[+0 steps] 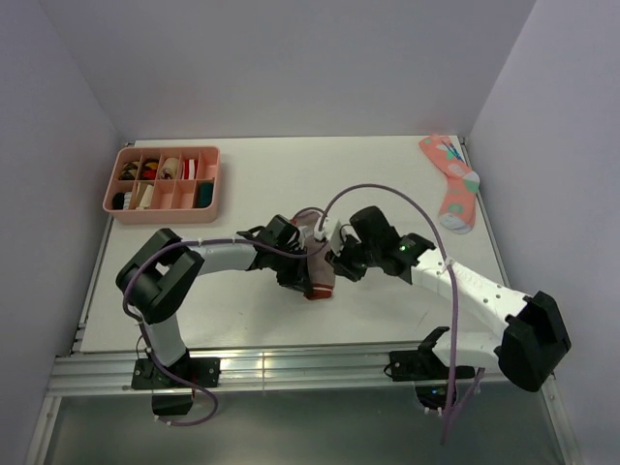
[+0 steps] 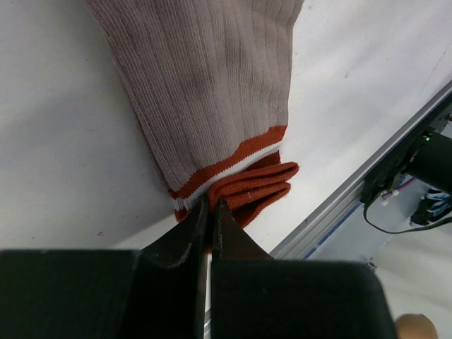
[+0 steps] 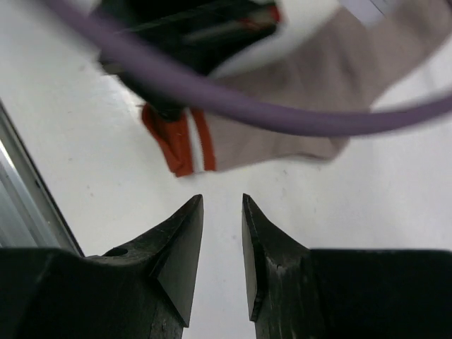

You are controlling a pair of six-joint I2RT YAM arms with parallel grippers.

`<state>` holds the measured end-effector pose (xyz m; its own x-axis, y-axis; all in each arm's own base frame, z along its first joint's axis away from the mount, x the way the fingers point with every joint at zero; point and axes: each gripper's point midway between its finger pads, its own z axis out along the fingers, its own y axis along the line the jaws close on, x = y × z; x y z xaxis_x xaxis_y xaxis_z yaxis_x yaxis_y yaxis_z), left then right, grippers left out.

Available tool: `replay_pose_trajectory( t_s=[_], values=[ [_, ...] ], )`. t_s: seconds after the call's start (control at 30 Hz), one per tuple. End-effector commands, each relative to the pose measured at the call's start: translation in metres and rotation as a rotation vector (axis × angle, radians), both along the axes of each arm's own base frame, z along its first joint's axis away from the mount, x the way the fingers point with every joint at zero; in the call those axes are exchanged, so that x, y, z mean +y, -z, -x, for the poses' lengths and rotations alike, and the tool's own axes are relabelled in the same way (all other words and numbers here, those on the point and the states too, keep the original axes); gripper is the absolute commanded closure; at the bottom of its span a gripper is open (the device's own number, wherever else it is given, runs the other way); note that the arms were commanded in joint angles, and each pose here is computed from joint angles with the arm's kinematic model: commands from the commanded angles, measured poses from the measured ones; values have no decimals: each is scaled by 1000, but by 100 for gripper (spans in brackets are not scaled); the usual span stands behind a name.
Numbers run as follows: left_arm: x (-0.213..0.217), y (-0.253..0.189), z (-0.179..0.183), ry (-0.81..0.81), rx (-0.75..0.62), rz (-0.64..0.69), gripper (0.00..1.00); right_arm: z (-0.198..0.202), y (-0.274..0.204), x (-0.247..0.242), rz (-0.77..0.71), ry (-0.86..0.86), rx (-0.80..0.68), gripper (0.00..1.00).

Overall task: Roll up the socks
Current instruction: Roll the sock at the center of the board.

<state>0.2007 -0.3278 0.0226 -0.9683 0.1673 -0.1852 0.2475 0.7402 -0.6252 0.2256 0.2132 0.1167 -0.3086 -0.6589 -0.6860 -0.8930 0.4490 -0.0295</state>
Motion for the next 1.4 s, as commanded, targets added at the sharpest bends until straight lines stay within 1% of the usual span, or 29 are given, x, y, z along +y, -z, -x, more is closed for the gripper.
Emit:
replay_pose_trajectory(
  t_s=[0.0,0.1,0.23,0.3,0.33,0.53,1.0,1.2,1.37],
  values=[
    [10,8,10,8,103,-53,100,0,-20,17,-8,-131,-192,64],
    [12,9,8,0,140,-57,100,21,-4,24,14,-249,-190,64],
    [15,10,5,-12,189,-55,100,38,17,30,75,-351,-202,64],
    [20,14,7,-10,222,-80,100,46,25,35,99,-406,-227,64],
    [19,14,6,-2,227,-83,100,47,33,33,126,-414,-232,65],
    [29,20,5,9,258,-139,100,59,51,47,161,-481,-258,66],
    [33,22,1,29,286,-163,100,56,81,69,283,-536,-346,68],
    [35,21,0,35,287,-156,100,56,96,70,329,-548,-320,69],
    [36,20,3,47,294,-142,100,47,98,70,363,-508,-339,69]
  ],
)
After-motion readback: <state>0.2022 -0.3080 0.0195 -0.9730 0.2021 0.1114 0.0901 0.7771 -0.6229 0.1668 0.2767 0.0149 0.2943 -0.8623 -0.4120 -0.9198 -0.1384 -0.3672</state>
